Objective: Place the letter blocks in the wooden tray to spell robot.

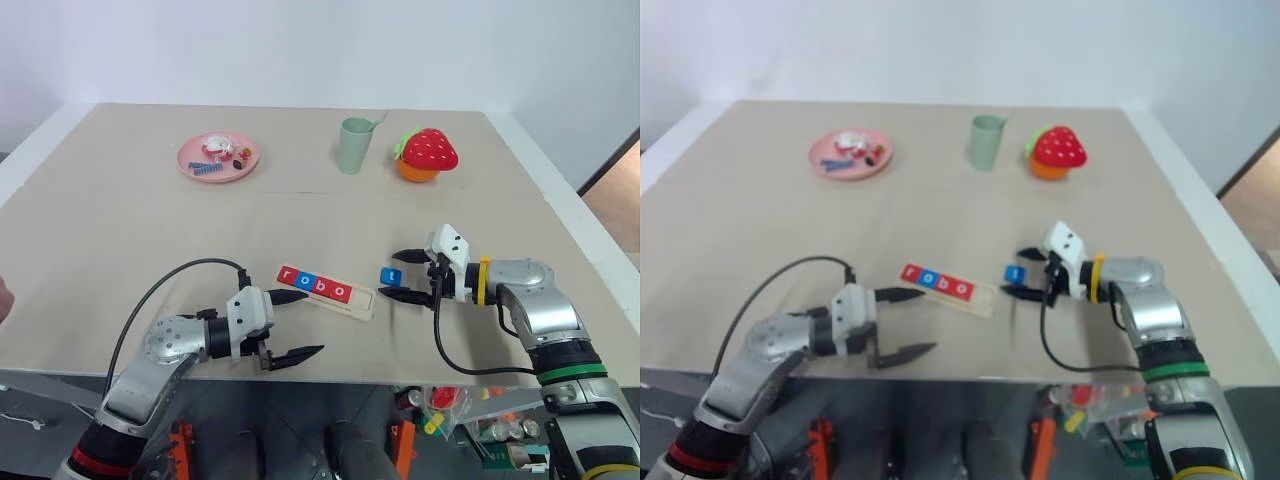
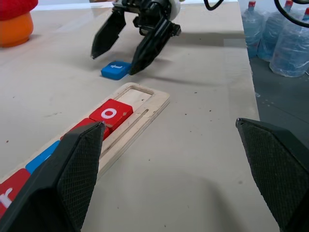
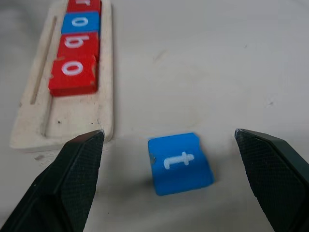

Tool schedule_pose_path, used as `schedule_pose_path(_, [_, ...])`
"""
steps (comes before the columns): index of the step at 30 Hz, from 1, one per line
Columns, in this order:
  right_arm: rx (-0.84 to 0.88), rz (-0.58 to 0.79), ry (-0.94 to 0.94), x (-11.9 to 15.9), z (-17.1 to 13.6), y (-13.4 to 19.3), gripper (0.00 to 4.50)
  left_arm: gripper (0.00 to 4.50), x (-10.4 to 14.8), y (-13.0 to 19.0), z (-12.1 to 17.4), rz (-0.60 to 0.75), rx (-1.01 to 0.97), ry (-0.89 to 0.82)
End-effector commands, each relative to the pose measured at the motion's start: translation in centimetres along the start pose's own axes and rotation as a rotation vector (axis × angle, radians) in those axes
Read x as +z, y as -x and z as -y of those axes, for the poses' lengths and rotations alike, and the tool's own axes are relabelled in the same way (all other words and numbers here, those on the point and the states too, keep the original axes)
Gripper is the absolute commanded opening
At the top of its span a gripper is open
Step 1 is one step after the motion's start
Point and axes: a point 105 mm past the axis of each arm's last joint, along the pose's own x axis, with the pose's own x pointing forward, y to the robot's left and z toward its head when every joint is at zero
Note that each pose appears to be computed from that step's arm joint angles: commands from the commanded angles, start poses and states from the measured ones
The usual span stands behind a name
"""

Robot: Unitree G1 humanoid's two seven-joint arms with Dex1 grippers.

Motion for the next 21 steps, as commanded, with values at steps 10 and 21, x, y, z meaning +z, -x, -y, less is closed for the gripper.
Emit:
schedule_pose_path(10, [-0.054, 0.055, -0.052, -0.27, 0.64, -0.41, 4.23, 4.5, 0.87, 0.39, 0.05, 0.006, 0.024, -0.009])
schedule_pose_path(21, [-0.144, 0.06, -0.13, -0.77, 0.07, -0.01, 3.48, 4.5, 0.97, 0.14, -0.12, 0.015, 0.042, 0.014])
